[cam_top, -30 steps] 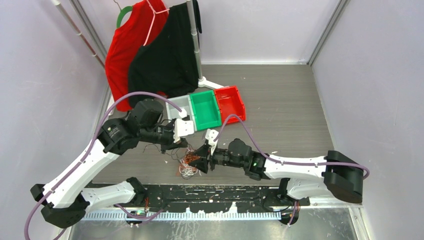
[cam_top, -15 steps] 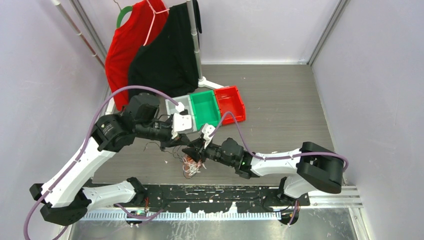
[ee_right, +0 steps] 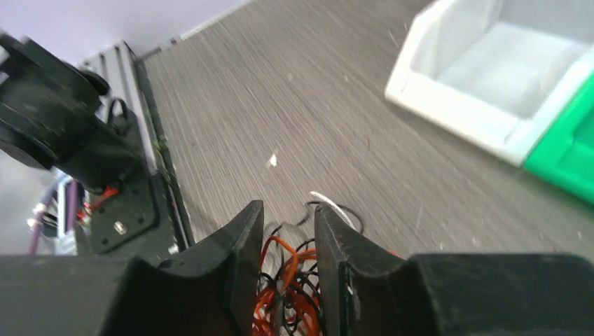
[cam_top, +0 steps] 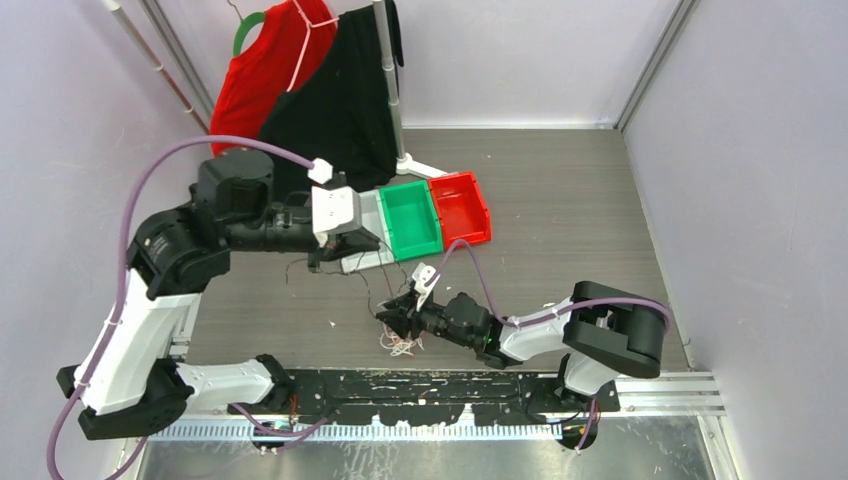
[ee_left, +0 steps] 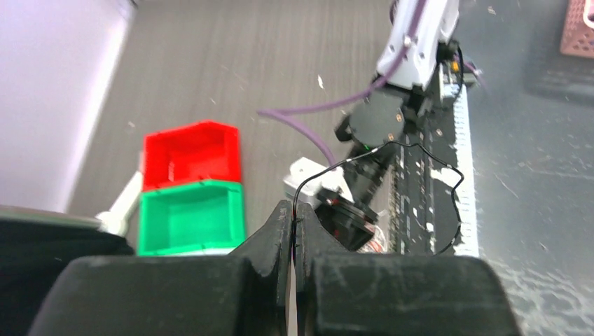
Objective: Untangle the cables
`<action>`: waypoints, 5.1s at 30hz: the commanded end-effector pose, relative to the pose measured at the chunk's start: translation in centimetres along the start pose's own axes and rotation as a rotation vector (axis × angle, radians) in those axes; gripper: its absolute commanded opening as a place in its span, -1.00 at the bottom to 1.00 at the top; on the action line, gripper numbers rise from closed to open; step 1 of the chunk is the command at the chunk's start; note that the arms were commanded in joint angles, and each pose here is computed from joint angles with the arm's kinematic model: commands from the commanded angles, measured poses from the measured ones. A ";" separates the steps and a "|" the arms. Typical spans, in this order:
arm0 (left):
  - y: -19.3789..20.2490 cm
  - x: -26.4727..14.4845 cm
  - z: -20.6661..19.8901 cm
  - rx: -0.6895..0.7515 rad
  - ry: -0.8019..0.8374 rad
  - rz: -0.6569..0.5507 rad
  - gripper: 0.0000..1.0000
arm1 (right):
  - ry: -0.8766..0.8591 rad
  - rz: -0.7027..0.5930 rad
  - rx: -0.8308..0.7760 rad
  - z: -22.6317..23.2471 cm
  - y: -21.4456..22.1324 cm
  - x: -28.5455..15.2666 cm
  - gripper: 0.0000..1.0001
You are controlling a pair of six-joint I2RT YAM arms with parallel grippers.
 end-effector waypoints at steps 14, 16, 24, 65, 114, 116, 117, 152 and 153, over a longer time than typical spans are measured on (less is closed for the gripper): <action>-13.5 -7.6 5.6 0.418 -0.640 -0.649 -1.00 | 0.120 0.070 0.077 -1.3 6.1 -2.3 -0.14; -14.6 -8.7 6.1 0.455 -0.716 -0.707 -1.00 | 0.122 0.069 0.089 -1.3 6.5 -2.4 -0.13; -13.7 -7.6 5.4 0.466 -0.624 -0.646 -1.00 | 0.136 -0.020 0.094 -0.9 3.4 -2.1 0.14; 6.6 3.9 5.1 0.158 -0.412 0.051 -1.00 | 0.173 -0.260 -0.130 -0.3 -18.1 -4.9 0.60; 19.5 8.5 22.3 0.157 -0.739 0.462 -1.00 | 0.556 -0.052 -0.031 -11.2 -11.6 -4.2 0.42; 20.9 8.7 21.8 0.138 -0.718 0.510 -1.00 | 0.558 -0.047 -0.028 -11.3 -11.6 -4.2 0.42; 21.5 8.8 21.7 0.130 -0.710 0.530 -1.00 | 0.560 -0.045 -0.028 -11.4 -11.5 -4.2 0.42; 32.8 14.3 21.4 -0.007 -0.644 0.718 -1.00 | 0.607 -0.006 -0.010 -12.2 -9.7 -6.1 0.40; 32.5 14.3 21.5 -0.017 -0.647 0.710 -1.00 | 0.606 -0.002 -0.013 -12.2 -9.6 -6.1 0.40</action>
Point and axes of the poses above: each gripper's point midway between its finger pads, its own x axis out along the fingers, its own z axis along the line the jaws close on, y = z × x, the point moved 7 cm from there along -x, back along the fingers, and after that the axes turned 1 degree about x, right-handed, at the moved point
